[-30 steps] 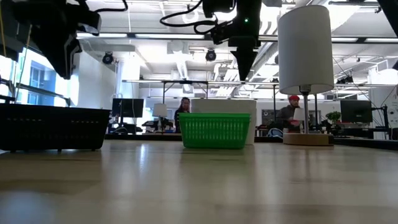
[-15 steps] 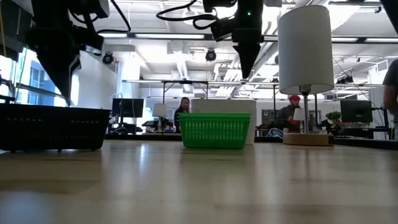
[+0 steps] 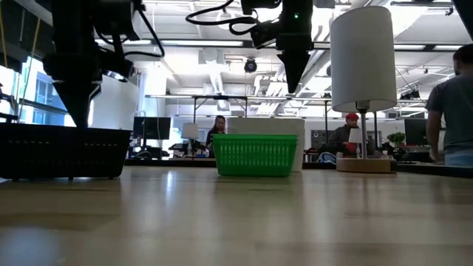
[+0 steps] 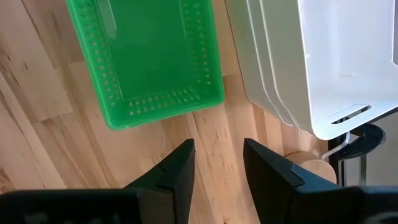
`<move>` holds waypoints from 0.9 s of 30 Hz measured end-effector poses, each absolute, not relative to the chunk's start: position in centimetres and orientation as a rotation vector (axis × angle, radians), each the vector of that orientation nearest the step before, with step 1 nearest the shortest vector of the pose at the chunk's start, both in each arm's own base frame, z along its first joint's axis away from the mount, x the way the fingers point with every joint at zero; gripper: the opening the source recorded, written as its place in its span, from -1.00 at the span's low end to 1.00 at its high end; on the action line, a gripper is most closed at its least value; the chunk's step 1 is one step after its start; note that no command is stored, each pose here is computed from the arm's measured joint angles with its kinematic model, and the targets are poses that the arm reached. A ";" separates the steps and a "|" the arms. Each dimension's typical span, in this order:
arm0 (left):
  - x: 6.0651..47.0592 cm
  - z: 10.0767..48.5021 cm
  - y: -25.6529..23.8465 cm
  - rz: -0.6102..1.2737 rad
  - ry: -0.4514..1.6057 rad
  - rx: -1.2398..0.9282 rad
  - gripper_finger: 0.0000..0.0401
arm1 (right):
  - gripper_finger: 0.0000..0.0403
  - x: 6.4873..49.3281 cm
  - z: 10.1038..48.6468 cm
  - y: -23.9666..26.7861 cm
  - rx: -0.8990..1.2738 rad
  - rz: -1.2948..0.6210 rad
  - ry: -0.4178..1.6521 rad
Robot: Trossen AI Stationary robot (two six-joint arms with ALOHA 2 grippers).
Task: Stack baskets by color
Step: Move the black bins to the center of the table
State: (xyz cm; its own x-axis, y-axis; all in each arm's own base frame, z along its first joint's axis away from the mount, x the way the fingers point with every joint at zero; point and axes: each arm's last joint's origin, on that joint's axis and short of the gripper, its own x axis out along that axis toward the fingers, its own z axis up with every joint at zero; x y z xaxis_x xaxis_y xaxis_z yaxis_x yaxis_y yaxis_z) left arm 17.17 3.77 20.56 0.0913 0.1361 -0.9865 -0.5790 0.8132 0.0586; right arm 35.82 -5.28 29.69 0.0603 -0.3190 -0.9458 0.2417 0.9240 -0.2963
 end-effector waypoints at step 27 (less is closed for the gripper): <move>21.2 17.6 4.3 0.422 1.341 -0.403 -0.94 | -0.39 35.0 29.6 -5.2 -0.069 -0.442 1.528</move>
State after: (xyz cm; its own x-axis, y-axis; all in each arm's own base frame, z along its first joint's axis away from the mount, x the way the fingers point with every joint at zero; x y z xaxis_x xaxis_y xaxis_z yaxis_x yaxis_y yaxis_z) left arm 21.24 4.27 17.64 0.1761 0.0614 -0.9825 -0.5122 0.8580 -0.0382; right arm 35.04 -5.21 29.64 -0.0197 -0.3202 -0.9471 0.2348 0.9194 -0.3157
